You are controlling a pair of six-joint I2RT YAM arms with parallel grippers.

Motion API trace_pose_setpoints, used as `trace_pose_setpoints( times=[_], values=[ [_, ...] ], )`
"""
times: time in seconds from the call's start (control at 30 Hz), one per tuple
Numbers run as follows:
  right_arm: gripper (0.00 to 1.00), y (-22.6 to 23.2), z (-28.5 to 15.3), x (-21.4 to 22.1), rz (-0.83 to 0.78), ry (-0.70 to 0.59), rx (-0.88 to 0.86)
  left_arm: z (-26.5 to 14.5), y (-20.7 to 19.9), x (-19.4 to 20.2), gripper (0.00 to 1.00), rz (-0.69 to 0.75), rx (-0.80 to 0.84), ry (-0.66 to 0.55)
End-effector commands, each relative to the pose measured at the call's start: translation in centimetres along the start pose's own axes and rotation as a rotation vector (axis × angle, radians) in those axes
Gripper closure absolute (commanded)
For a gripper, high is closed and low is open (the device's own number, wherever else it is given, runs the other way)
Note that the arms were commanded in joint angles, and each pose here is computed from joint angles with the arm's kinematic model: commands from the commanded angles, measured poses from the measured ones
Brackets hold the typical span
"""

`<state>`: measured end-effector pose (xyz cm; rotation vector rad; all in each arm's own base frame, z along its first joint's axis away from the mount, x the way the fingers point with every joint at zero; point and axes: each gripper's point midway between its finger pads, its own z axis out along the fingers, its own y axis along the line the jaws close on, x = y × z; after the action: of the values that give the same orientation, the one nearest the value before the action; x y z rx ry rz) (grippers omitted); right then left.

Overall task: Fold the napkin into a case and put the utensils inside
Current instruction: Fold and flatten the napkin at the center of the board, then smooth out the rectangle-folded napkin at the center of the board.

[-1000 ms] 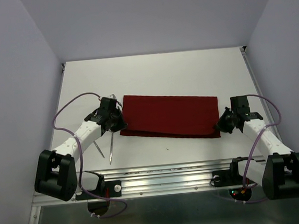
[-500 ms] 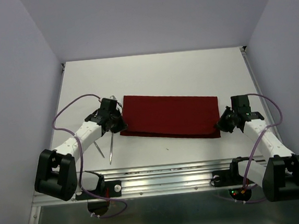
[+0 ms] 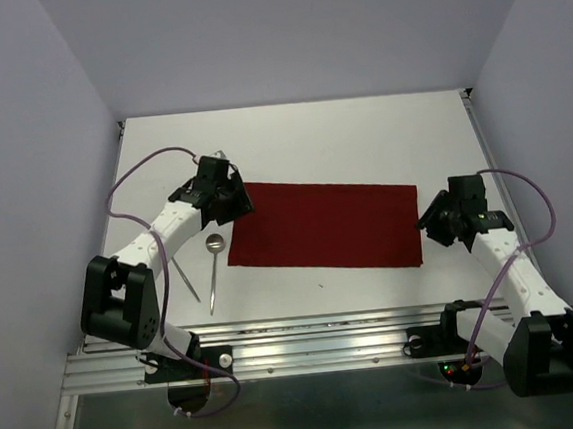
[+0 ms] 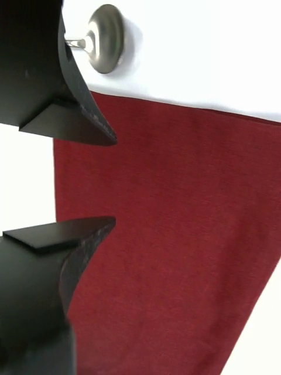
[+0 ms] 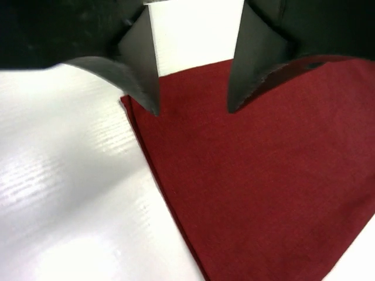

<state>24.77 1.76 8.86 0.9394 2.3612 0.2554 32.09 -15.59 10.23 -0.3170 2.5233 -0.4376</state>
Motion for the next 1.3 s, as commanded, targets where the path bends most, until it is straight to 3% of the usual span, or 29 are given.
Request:
trace_pose_setpoints(
  times=[0.0, 0.1, 0.27, 0.5, 0.6, 0.93, 1.1, 1.27],
  values=[
    [0.56, 1.6, 0.1, -2.5, 0.009, -0.073, -0.042, 1.2, -1.1, -2.7, 0.42, 0.039, -0.008, -0.051],
    [0.72, 1.4, 1.5, -1.7, -0.002, -0.034, -0.036, 3.5, -1.4, -3.3, 0.58, 0.047, -0.022, -0.033],
    [0.74, 2.0, 2.9, -0.9, -0.013, 0.024, -0.056, 6.1, -2.0, -3.7, 0.73, 0.049, -0.019, -0.009],
    [0.72, 0.3, 5.6, 1.0, -0.013, 0.097, 0.009, 9.5, -0.6, -0.8, 0.74, 0.034, -0.052, 0.096],
    [0.72, -1.6, 6.9, 1.1, 0.000, 0.091, 0.112, 10.3, 0.4, 0.9, 0.74, 0.018, -0.074, 0.139],
    [0.71, -5.2, 7.6, 1.2, 0.022, 0.061, 0.302, 8.8, 2.1, 6.3, 0.74, 0.006, -0.079, 0.230],
    [0.71, -5.0, 6.8, 0.9, 0.031, 0.034, 0.281, 7.2, 1.9, 8.7, 0.73, 0.026, -0.068, 0.255],
    [0.69, 0.2, 5.3, -2.3, -0.020, -0.013, 0.084, 5.2, -0.4, 5.7, 0.70, 0.073, -0.050, 0.176]
  ],
)
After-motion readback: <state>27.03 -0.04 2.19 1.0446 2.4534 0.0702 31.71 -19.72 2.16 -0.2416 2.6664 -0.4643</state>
